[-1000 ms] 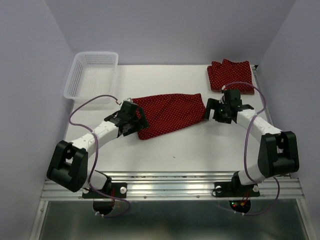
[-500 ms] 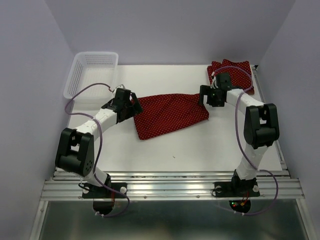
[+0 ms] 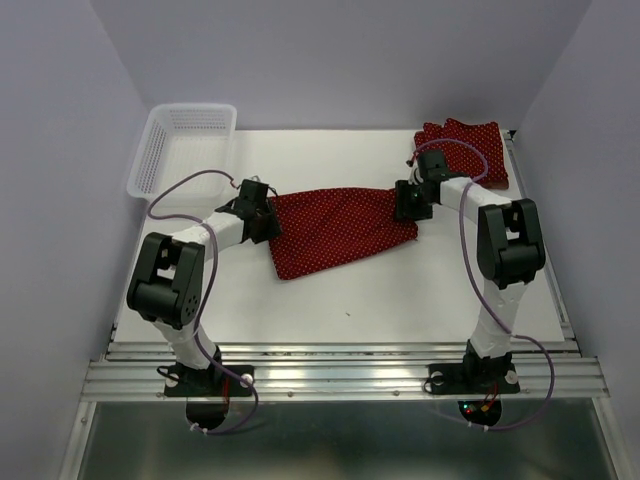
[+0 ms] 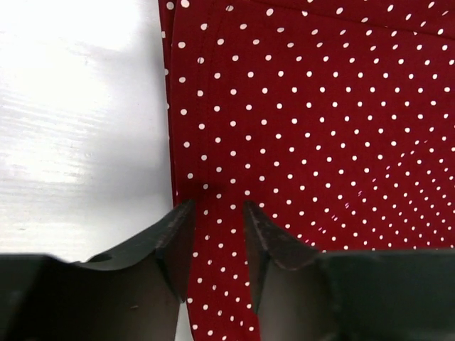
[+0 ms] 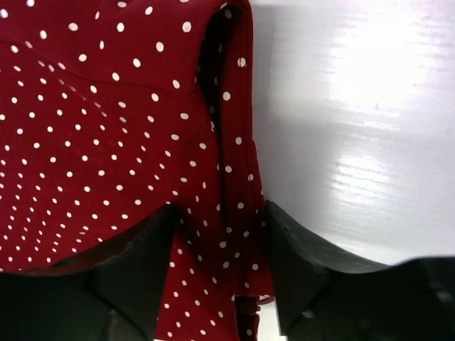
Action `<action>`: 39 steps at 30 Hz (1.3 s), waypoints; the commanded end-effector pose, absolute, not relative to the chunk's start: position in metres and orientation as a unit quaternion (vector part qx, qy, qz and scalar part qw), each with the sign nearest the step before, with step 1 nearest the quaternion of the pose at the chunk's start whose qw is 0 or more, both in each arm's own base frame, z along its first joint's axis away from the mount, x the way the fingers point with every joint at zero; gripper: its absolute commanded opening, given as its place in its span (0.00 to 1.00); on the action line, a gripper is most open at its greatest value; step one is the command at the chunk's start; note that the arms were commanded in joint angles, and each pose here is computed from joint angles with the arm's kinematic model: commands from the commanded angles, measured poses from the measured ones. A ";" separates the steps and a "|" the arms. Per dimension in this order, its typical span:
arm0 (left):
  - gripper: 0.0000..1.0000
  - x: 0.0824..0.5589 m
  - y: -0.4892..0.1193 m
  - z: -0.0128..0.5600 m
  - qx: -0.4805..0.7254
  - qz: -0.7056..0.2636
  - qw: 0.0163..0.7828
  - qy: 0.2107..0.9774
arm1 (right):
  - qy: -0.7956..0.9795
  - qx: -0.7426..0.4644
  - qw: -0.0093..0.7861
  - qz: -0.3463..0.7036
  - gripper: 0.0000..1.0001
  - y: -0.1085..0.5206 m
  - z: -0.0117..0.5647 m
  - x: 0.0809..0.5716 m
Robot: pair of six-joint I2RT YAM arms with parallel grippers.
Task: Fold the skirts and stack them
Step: Fold the skirt
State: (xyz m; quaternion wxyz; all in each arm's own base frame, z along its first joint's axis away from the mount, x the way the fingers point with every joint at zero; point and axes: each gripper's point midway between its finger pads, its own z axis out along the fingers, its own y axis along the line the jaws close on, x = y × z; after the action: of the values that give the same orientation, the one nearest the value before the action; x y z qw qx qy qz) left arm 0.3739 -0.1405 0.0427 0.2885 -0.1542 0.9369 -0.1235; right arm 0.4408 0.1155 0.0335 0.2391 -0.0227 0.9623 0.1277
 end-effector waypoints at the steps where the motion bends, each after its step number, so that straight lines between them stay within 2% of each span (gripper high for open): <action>1: 0.36 0.377 -0.144 0.038 -0.144 -0.137 0.288 0.937 | 0.968 -0.015 0.223 0.112 0.54 0.113 0.022 0.433; 3: 0.34 0.377 -0.144 0.034 -0.144 -0.136 0.285 0.938 | 0.970 -0.011 0.217 0.110 0.46 0.112 0.017 0.431; 4: 0.27 0.377 -0.144 0.030 -0.144 -0.134 0.284 0.938 | 0.971 -0.014 0.214 0.109 0.43 0.115 0.015 0.429; 5: 0.23 0.377 -0.143 0.028 -0.146 -0.130 0.283 0.939 | 0.971 -0.013 0.213 0.109 0.35 0.115 0.013 0.429; 6: 0.19 0.376 -0.144 0.024 -0.147 -0.131 0.278 0.940 | 0.971 -0.013 0.211 0.110 0.33 0.115 0.013 0.428; 7: 0.19 0.376 -0.145 0.022 -0.147 -0.133 0.276 0.941 | 0.971 -0.013 0.212 0.110 0.31 0.115 0.013 0.429; 10: 0.17 0.374 -0.148 0.016 -0.144 -0.140 0.268 0.942 | 0.969 -0.013 0.223 0.105 0.16 0.114 0.020 0.433; 15: 0.10 0.373 -0.151 0.014 -0.140 -0.148 0.266 0.942 | 0.962 -0.010 0.258 0.085 0.00 0.106 0.046 0.442; 17: 0.06 0.372 -0.153 0.013 -0.139 -0.153 0.263 0.942 | 0.956 -0.008 0.283 0.073 0.01 0.101 0.065 0.446; 23: 0.06 0.372 -0.162 0.012 -0.136 -0.172 0.263 0.940 | 0.946 -0.013 0.322 0.036 0.01 0.098 0.111 0.449; 32: 0.06 0.375 -0.177 0.019 -0.134 -0.196 0.269 0.933 | 0.948 -0.013 0.317 -0.032 0.01 0.125 0.150 0.433; 39: 0.06 0.371 -0.178 0.018 -0.141 -0.206 0.268 0.930 | 0.948 -0.034 0.314 -0.034 0.01 0.173 0.164 0.422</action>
State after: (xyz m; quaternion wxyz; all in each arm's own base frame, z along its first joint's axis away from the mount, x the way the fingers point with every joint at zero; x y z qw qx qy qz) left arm 0.3825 -0.1759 0.0246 0.2814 -0.1391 0.9282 -0.1999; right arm 0.4273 0.1632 0.1514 0.3133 -0.0460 0.9484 -0.0139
